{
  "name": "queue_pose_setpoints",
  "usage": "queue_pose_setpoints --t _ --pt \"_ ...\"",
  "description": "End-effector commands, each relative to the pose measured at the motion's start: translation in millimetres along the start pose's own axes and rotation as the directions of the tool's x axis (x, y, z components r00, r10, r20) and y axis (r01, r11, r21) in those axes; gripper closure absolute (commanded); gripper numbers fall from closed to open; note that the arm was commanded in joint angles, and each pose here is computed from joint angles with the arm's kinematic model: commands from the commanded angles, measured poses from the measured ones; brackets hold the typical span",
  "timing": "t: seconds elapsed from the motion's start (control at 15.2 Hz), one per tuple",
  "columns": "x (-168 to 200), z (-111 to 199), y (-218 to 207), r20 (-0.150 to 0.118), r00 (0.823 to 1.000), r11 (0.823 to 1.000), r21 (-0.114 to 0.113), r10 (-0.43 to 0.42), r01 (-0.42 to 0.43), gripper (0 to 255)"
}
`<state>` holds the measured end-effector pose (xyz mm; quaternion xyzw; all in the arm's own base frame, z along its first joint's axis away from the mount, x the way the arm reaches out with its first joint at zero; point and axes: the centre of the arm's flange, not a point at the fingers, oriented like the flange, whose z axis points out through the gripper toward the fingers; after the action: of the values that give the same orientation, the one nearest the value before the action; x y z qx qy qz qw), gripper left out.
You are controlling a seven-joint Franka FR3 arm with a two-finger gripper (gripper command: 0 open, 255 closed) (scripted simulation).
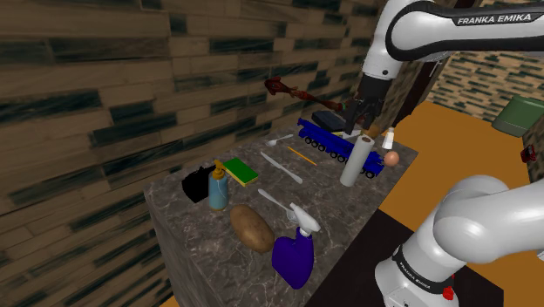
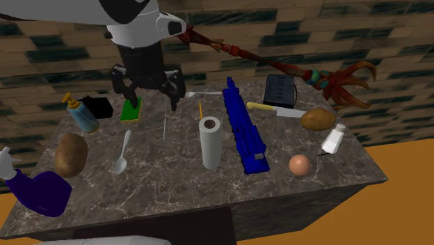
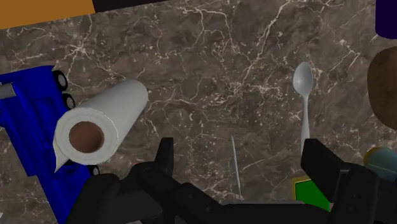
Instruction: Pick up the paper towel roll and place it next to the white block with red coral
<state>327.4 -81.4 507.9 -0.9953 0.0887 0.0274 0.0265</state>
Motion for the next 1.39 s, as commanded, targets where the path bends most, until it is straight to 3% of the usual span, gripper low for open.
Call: queue_pose_setpoints --t 0.0,0.66,1.32 --pt "9 11 24 -0.005 1.0 1.0 0.001 0.018 -0.017 0" --pt "37 56 139 -0.024 0.994 0.995 0.012 0.103 -0.103 0" --pt "38 96 138 -0.024 0.994 0.995 0.012 0.103 -0.103 0"
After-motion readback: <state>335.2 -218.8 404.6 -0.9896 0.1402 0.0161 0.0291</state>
